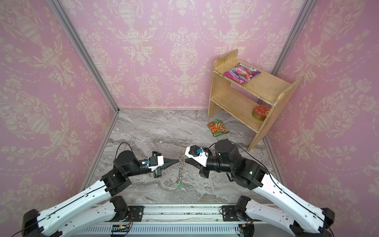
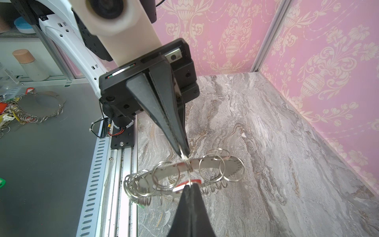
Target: Put the keys on the keyring
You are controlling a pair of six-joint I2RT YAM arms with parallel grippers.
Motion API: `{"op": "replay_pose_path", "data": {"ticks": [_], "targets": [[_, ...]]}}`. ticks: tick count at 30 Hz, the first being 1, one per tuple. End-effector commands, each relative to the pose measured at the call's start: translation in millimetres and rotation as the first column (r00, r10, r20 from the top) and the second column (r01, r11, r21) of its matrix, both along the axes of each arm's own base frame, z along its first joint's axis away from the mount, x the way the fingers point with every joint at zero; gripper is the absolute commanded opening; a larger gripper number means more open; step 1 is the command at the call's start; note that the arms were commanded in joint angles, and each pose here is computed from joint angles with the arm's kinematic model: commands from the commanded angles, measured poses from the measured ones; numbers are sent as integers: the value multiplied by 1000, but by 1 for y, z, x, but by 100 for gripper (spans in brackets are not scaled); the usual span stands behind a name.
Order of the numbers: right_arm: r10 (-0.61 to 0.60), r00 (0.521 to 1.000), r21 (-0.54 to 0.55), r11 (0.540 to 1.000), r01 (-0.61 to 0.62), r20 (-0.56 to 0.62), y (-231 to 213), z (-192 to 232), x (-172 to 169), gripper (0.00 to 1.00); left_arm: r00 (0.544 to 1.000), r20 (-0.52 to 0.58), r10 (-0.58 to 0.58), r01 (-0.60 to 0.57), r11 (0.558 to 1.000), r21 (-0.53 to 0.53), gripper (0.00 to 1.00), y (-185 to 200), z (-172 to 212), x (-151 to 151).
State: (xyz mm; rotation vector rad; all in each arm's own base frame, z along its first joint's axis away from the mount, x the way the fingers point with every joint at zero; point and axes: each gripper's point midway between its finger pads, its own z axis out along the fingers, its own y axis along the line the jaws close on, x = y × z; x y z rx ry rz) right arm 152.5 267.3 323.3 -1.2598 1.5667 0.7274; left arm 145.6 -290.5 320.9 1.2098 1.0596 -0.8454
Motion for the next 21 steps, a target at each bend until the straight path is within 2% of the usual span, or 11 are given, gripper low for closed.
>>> {"op": "replay_pose_path", "data": {"ticks": [1, 21], "targets": [[-27, 1000, 15, 1000, 27, -1, -5, 3, 2, 0, 999, 35, -8, 9, 1000, -25, 0, 2, 9, -5], [-33, 999, 4, 999, 33, -4, -6, 0, 3, 0, 999, 41, -3, 5, 999, -34, 0, 3, 12, -6]]}}
